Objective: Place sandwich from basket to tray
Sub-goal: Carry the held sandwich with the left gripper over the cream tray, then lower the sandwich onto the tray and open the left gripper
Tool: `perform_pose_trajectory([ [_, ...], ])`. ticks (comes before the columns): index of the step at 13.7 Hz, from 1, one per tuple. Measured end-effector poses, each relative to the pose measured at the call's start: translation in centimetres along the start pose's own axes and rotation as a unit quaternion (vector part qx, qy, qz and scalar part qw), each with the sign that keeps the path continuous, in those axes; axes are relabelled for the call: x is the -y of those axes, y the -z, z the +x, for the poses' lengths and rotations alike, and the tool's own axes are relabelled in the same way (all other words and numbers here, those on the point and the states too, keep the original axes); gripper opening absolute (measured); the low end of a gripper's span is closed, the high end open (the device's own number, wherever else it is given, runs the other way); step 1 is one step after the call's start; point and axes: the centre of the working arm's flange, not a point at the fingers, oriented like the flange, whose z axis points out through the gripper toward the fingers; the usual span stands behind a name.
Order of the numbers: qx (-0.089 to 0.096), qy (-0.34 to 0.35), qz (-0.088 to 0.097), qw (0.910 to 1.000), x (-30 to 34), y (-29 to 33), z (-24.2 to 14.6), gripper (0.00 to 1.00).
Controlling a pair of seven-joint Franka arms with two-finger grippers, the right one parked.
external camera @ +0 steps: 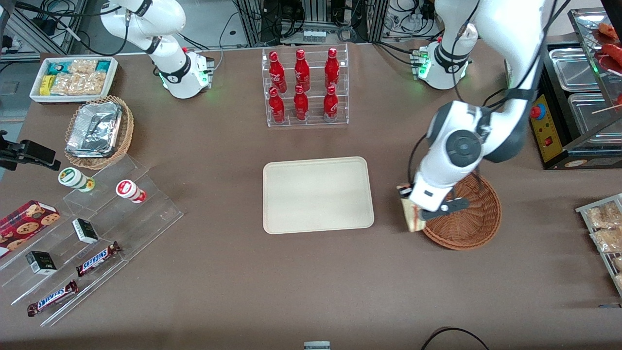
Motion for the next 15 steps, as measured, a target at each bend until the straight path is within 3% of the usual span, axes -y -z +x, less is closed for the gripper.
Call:
perform_pose_trajectory([
  [9, -0.005, -0.006, -0.011, 0.9999, -18.0, -5.1, -6.9, 0.15],
  [15, -0.004, -0.004, -0.013, 0.9999, -23.7, -8.1, -10.6, 0.15],
])
